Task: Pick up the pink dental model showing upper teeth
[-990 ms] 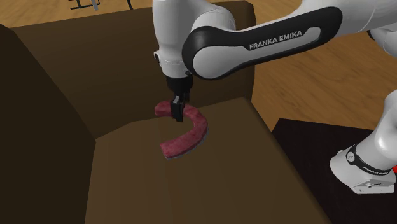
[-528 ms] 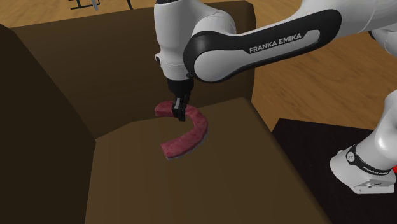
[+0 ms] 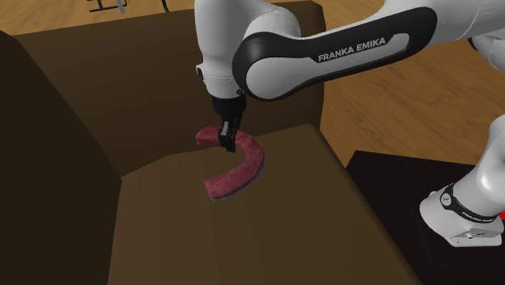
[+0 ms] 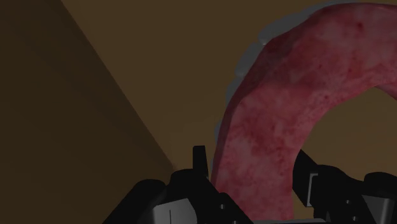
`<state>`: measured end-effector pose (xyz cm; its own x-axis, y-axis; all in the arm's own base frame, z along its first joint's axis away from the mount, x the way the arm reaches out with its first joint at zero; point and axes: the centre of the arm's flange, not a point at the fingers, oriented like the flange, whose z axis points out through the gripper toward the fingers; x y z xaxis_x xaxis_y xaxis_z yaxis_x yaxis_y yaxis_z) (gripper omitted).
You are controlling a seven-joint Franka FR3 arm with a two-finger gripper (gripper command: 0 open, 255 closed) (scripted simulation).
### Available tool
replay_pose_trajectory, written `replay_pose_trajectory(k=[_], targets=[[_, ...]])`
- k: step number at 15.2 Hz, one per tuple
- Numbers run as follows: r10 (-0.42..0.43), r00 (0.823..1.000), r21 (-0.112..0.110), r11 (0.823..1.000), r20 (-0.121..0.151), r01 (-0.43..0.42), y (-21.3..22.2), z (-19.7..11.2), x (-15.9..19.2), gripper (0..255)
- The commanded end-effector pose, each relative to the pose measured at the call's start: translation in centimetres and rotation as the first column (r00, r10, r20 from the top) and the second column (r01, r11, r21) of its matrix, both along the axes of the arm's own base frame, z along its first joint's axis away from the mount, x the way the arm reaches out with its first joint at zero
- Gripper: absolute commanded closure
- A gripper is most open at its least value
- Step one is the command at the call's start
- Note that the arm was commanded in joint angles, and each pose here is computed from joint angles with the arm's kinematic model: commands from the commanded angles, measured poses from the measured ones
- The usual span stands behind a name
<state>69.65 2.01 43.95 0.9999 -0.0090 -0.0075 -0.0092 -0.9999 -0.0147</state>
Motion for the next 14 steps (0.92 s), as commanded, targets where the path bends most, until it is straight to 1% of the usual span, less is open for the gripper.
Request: replay_pose_trajectory(k=[1,12,14], targets=[[0.000,1.000,0.000,1.000,0.001,0.000,0.0,1.2,0.0,255],[0.000,1.000,0.000,1.000,0.001,0.000,0.0,7.0,0.0,255],[0.000,1.000,0.000,1.000,0.001,0.000,0.0,7.0,0.0,255]])
